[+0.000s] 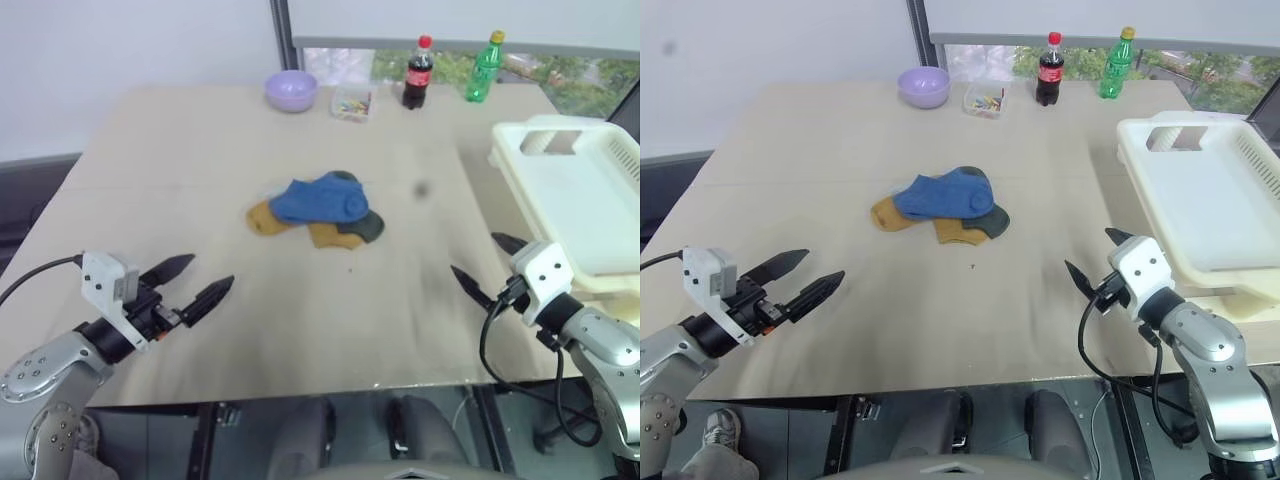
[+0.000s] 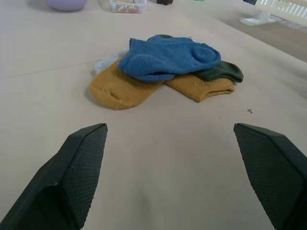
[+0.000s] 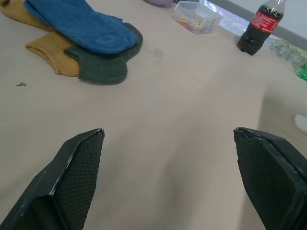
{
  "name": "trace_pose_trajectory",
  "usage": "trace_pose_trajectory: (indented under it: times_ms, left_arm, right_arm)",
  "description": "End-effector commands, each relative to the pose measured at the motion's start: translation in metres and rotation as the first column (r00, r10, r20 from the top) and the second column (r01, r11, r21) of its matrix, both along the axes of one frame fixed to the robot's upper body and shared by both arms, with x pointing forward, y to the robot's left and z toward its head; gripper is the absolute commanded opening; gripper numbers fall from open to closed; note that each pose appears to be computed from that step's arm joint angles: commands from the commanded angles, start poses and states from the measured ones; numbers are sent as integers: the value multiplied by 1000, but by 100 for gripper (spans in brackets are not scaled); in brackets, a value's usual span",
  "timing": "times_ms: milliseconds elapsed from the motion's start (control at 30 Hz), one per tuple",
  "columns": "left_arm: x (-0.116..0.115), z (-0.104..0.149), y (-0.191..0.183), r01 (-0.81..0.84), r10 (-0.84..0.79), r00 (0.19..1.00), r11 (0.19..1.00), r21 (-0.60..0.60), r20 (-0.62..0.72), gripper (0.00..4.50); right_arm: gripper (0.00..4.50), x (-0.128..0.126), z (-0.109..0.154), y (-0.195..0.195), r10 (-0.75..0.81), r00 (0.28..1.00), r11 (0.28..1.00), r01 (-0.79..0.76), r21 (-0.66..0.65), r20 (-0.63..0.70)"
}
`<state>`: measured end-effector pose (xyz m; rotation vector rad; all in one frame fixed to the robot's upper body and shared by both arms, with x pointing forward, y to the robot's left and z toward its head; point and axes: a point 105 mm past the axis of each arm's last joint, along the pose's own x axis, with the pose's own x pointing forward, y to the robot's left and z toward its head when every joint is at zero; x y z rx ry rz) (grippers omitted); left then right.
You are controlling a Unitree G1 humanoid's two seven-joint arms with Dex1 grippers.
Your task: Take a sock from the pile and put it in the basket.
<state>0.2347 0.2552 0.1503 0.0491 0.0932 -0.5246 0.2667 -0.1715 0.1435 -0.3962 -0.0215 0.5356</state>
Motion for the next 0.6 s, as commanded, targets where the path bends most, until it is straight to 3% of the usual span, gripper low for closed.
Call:
trace_pose_trajectory:
  times_ms: [33, 267, 567, 600]
  left_arm:
    - [0, 11, -3, 10, -11, 999, 1000, 14, 37, 450]
    - [6, 15, -14, 26, -26, 998, 1000, -4, 50, 450]
    - [13, 19, -25, 50, -50, 997, 999, 2, 64, 450]
    - [13, 19, -25, 46, -47, 997, 999, 11, 69, 450]
  right_arm:
    - [442, 0, 15, 1, 4, 998, 1000, -3, -9, 62]
    - [442, 21, 16, 36, 118, 986, 991, -109, -74, 120]
    - [442, 96, 18, 131, 301, 944, 944, -275, -183, 133]
    - [404, 102, 16, 143, 318, 939, 937, -292, -190, 130]
